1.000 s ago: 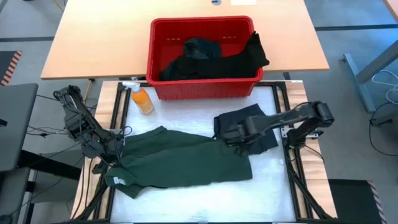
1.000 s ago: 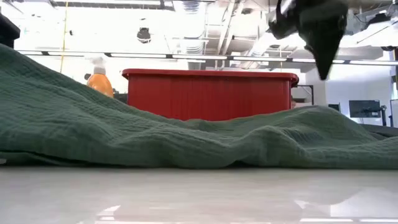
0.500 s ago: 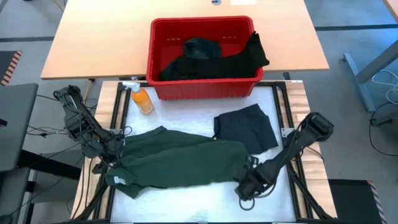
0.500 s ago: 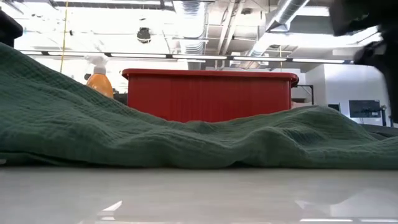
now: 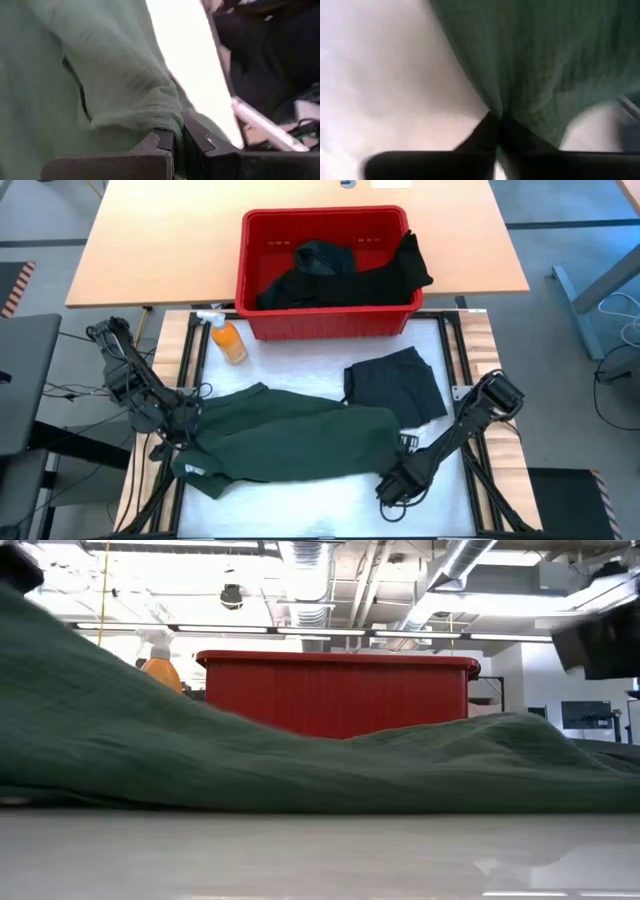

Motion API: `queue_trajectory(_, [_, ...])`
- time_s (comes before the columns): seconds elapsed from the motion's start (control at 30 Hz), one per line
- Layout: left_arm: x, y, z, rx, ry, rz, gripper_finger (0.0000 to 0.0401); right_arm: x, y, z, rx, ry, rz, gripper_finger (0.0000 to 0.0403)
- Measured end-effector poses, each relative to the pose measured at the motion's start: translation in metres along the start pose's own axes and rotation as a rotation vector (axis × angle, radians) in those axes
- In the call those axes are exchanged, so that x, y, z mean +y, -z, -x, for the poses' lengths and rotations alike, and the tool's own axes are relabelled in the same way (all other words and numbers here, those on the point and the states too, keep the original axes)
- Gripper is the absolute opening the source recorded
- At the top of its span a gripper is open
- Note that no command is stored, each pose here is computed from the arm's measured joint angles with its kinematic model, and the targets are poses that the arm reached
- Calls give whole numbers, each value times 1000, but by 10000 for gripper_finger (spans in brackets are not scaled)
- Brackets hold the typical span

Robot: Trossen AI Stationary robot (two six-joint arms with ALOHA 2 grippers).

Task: Fold laundry
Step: Fold the dark green shirt

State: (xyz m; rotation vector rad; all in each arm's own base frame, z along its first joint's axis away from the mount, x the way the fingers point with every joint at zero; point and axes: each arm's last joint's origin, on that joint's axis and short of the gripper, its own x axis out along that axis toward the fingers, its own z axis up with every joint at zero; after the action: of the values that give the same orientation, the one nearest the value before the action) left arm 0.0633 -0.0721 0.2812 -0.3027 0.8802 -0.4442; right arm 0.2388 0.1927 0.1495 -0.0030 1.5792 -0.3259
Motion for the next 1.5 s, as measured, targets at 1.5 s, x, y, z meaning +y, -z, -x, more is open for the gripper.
queue_trajectory(1.5, [-88,53,-200,203,311,306,0,34,51,74,57,-333,-138,150])
